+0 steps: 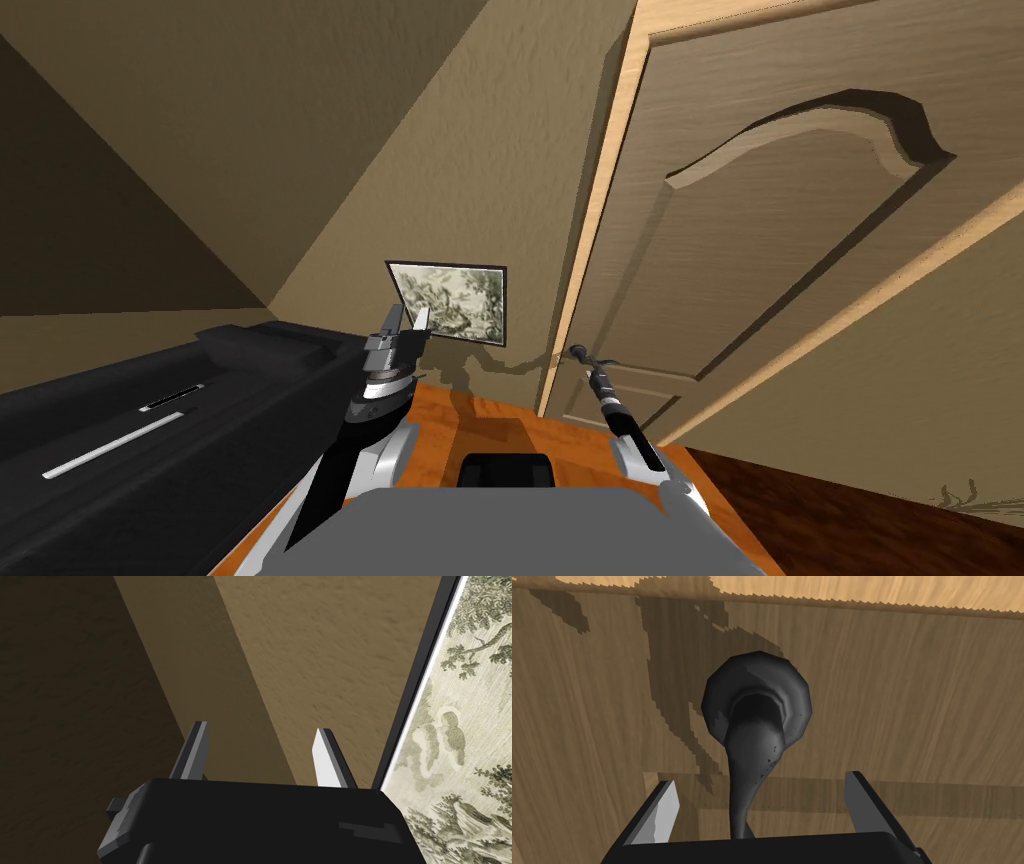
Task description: Pull the door open
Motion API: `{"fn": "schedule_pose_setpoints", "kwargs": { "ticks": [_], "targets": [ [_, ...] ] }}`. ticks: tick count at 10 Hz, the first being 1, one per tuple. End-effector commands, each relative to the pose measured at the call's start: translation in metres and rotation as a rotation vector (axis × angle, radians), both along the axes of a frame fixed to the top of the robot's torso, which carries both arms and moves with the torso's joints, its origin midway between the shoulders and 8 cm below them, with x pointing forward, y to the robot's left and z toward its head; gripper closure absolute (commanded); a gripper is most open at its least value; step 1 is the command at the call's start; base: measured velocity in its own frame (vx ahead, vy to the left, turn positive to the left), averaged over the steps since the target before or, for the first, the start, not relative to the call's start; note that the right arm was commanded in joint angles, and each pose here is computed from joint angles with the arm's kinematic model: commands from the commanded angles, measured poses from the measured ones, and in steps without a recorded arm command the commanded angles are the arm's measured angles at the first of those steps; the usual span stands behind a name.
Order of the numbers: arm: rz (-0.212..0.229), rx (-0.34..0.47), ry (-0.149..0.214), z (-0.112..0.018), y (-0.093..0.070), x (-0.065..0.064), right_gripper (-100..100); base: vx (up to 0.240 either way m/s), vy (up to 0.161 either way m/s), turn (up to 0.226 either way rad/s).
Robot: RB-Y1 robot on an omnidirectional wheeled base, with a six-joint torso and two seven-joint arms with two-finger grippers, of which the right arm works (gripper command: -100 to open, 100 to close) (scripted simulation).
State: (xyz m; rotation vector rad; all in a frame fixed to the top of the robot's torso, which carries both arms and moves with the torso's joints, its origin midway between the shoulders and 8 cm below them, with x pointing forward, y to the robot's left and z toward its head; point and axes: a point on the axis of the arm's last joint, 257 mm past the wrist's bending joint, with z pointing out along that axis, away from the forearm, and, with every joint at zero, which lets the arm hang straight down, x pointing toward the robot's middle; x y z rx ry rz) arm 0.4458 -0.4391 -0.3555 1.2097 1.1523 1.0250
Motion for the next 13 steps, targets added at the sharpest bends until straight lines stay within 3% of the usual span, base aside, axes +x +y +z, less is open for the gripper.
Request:
{"fn": "schedule_pose_setpoints", "kwargs": {
  "ticks": [1, 2, 3, 4, 9, 13],
  "targets": [
    [-0.026, 0.002, -0.002, 0.0, -0.02, -0.008, -100, 0.155, -0.018, 0.154],
    [-0.041, 0.002, -0.003, 0.001, -0.031, -0.013, -100, 0.163, -0.04, 0.152],
    [-0.031, 0.001, 0.0, 0.0, -0.023, -0.007, -100, 0.074, -0.024, 0.03],
    [-0.031, 0.001, 0.0, 0.0, -0.023, -0.007, 100, -0.011, 0.002, -0.024],
    [-0.031, 0.001, 0.0, 0.0, -0.023, -0.007, 100, -0.013, 0.001, -0.002],
    [0.012, -0.004, -0.002, 0.0, -0.023, -0.023, 100, -0.186, -0.047, 0.133]
  ]
}}
